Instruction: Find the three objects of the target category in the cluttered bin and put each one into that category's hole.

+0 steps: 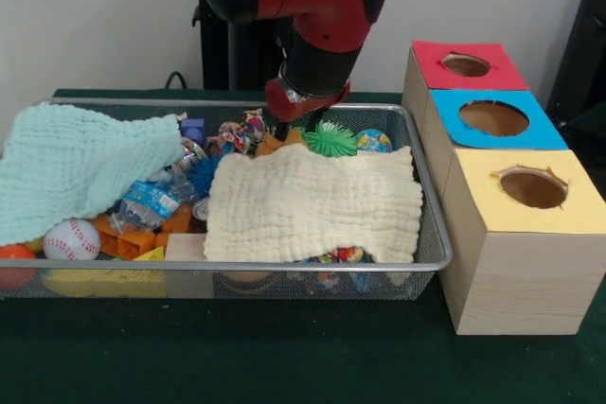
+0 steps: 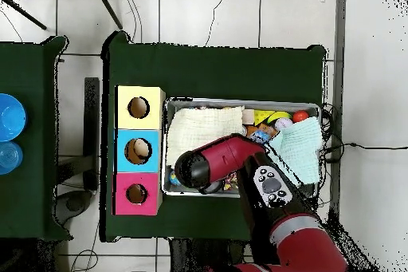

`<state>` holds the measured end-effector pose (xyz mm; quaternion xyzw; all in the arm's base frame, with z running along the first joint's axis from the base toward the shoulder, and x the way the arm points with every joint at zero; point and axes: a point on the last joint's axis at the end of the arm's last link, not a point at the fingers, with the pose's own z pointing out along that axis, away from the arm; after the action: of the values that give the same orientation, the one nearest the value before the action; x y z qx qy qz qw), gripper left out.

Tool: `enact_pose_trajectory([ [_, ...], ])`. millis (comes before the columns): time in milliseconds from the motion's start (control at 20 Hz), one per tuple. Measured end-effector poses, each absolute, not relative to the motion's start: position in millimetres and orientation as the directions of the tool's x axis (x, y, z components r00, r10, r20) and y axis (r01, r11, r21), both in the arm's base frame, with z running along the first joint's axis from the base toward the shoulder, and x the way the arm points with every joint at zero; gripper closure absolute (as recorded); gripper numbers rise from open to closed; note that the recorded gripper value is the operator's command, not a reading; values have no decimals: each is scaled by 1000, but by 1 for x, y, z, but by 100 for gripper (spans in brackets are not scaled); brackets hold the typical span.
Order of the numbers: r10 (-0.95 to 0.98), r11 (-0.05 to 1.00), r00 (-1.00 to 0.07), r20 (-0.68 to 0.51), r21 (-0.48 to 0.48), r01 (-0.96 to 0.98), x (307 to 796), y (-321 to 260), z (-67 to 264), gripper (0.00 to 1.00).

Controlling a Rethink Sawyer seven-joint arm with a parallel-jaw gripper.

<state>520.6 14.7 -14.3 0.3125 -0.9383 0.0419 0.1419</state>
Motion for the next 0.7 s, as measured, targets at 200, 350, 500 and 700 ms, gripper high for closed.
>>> enact_pose_trajectory([
  [200,-564,811,-778,278,7,-585,524,6,-14,0],
  [350,-548,824,-793,266,8,-566,527,-5,-13,0],
  [500,-527,840,-812,253,12,-542,530,-19,-11,0],
  [700,-504,857,-830,241,19,-515,533,-33,-10,0],
])
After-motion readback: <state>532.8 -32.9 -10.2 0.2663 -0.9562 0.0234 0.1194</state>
